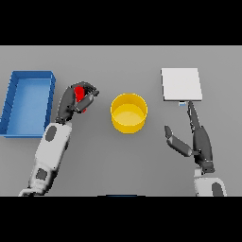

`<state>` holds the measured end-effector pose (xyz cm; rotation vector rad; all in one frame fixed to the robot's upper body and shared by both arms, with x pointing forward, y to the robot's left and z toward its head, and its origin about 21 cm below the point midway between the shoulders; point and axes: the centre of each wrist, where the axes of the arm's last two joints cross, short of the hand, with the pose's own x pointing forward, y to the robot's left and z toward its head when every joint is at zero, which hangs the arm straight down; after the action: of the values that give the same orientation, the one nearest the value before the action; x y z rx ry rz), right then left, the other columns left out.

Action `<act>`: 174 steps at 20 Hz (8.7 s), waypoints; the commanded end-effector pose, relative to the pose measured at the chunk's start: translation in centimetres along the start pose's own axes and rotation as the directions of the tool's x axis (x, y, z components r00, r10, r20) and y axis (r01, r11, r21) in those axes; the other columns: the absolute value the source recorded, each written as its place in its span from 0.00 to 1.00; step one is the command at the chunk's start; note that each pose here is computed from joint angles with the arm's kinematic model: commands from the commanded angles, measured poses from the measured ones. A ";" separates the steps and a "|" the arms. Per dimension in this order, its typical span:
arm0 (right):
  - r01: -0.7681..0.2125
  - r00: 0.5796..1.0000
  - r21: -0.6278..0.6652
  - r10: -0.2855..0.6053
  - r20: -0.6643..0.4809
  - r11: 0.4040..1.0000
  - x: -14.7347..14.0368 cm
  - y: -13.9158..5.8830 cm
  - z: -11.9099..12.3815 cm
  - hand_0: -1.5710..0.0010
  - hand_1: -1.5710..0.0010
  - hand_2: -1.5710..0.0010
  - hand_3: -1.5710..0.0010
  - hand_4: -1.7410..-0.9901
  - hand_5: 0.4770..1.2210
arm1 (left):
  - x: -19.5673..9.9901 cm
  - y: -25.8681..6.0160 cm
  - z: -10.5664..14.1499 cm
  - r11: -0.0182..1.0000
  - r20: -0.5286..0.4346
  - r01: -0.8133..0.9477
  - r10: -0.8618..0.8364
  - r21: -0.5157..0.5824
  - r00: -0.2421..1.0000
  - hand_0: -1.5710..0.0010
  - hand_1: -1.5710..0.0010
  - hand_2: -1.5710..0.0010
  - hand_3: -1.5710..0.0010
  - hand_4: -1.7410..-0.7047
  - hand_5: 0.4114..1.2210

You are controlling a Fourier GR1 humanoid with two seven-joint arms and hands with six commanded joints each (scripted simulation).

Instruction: Pick up the red beaker and tilt it to pour out 1 green nut into yellow bowl. Pick up the yellow bowl and place it on the metallic measuring scale.

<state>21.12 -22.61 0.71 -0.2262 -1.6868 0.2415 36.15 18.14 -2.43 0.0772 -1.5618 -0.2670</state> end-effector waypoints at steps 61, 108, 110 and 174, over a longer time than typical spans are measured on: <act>0.008 0.999 -0.033 -0.009 -0.039 0.999 -0.2 1.1 0.3 1.00 1.00 1.00 1.00 0.65 0.14 | 16.5 -10.1 -4.4 -0.699 0.558 0.707 -0.545 0.111 -0.626 0.00 0.00 0.00 0.00 0.00 1.00; -0.010 1.000 0.044 0.009 0.008 0.999 -0.8 1.0 -0.5 1.00 1.00 1.00 1.00 0.70 0.25 | 11.7 17.6 1.7 0.684 -0.482 0.657 -0.481 0.316 0.733 0.00 0.00 0.00 0.08 0.00 1.00; -0.020 1.000 0.042 0.019 0.022 0.999 -0.6 0.8 -0.7 1.00 1.00 1.00 1.00 0.70 0.25 | 10.5 17.2 2.5 0.701 -0.492 0.636 -0.449 0.324 0.746 0.00 0.00 0.00 0.05 0.00 1.00; -0.795 0.504 0.606 0.592 0.629 0.033 4.9 7.6 -13.9 1.00 1.00 1.00 1.00 0.58 0.29 | 10.2 17.1 3.9 0.797 -0.464 0.602 -0.519 0.040 0.718 1.00 1.00 1.00 1.00 0.91 0.40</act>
<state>34.34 -13.53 4.95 -0.2507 -1.2587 1.9680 34.18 33.01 11.26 0.7345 -1.0729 -0.5446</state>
